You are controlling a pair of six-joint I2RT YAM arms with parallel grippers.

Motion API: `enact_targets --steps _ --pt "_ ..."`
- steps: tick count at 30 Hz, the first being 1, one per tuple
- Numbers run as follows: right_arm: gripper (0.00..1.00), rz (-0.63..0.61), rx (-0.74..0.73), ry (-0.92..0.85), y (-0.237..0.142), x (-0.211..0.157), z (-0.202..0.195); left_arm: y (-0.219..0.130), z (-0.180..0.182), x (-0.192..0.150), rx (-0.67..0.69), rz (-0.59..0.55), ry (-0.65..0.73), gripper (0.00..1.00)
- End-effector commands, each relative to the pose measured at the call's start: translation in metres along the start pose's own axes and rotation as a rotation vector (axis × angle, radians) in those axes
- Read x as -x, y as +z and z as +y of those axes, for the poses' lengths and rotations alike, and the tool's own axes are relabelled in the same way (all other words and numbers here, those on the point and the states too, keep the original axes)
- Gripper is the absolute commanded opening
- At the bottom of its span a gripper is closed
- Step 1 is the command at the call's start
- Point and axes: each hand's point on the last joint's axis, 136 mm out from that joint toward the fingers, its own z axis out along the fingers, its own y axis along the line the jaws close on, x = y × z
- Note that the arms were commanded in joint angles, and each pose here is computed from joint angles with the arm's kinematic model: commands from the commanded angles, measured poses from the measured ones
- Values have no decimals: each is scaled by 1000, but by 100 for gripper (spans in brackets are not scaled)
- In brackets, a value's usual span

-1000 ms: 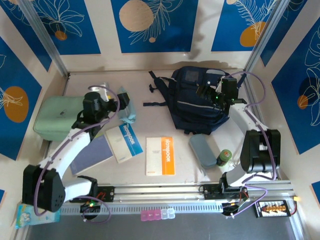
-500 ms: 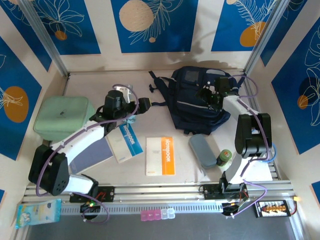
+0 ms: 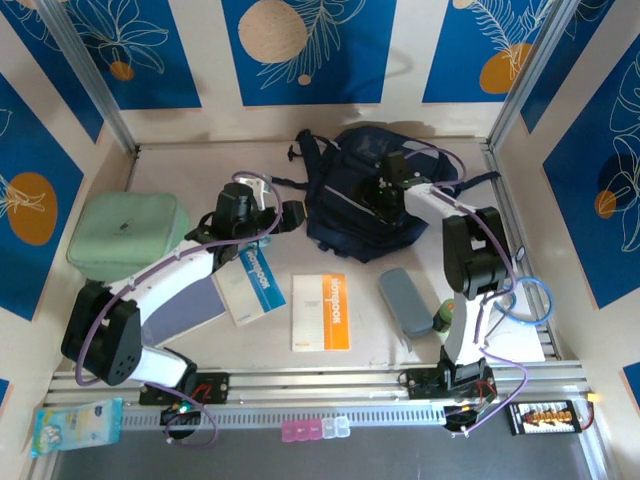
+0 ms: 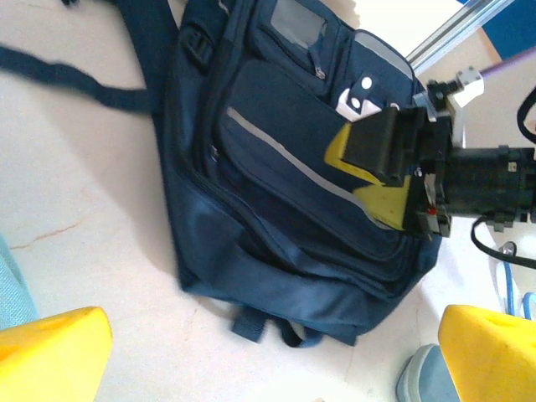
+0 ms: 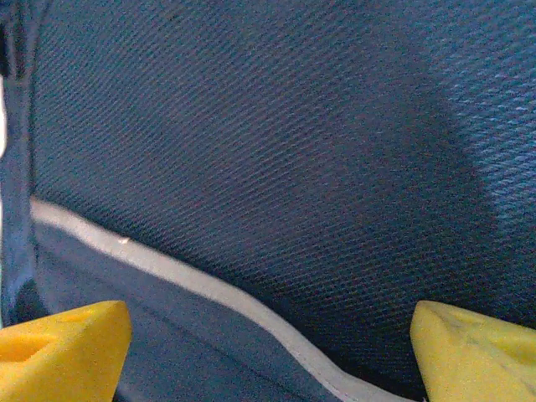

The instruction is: Pack the student bag

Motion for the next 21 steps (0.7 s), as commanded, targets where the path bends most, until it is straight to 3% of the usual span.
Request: enact_targets --steps 1,5,8,10,14,18,21 --pt "87 126 82 11 20 -35 29 1 -2 -7 2 31 -10 100" --pt "85 69 194 -113 -1 -12 72 8 -22 -20 -75 107 47 100" --pt "87 -15 193 -157 -34 23 79 18 -34 -32 -93 166 71 100" --pt "100 -79 159 -128 -54 43 63 28 -43 -40 -106 198 62 100" --pt "99 -215 66 -50 -83 73 1 56 -65 -55 -158 261 -26 96" --pt "100 -191 -4 72 -90 86 -61 88 -86 -68 -195 323 -83 92" --pt "95 -165 -18 151 -87 94 -92 109 -85 -73 -182 338 -118 91"
